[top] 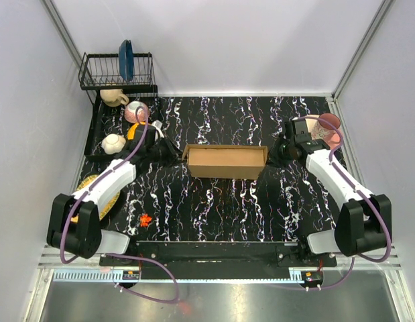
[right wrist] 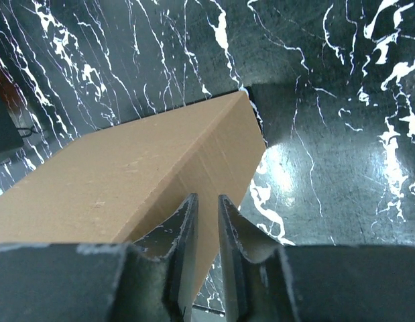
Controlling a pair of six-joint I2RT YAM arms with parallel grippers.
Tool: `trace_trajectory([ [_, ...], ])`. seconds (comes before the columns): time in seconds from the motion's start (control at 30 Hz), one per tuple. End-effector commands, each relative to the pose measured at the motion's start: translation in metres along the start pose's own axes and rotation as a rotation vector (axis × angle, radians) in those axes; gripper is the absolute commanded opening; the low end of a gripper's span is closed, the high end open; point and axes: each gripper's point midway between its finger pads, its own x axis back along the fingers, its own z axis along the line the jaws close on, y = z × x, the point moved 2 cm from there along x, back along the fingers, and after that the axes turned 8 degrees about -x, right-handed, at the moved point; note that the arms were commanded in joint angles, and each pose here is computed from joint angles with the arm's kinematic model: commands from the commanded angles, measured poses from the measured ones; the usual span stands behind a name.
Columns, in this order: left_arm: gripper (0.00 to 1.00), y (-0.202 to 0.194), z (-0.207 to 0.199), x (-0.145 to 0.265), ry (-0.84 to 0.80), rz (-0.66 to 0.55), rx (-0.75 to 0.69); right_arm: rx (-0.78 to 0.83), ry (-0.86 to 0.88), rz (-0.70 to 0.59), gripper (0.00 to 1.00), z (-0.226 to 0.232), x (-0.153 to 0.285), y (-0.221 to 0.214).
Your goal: Fold the paper box
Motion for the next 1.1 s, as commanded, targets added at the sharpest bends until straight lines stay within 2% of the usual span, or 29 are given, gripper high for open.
trace_trajectory([
  [0.0,0.15,0.006,-0.044,0.003,-0.193,0.045,-0.041,0.035,0.137,0.037,0.25,0.035,0.001,0.004],
  [0.2,0.21,0.012,-0.034,-0.003,-0.179,0.047,-0.024,0.033,0.125,0.026,0.29,0.032,-0.003,0.013],
  [0.27,0.29,0.016,-0.031,-0.002,-0.171,0.039,-0.020,0.033,0.123,0.022,0.31,0.032,-0.004,0.017],
  [0.37,0.34,0.021,-0.026,0.000,-0.155,0.025,-0.020,0.029,0.119,0.007,0.32,0.029,-0.002,0.023],
  [1.07,0.39,0.051,-0.008,0.010,-0.093,-0.050,-0.024,0.017,0.075,-0.060,0.36,0.018,0.003,0.051],
])
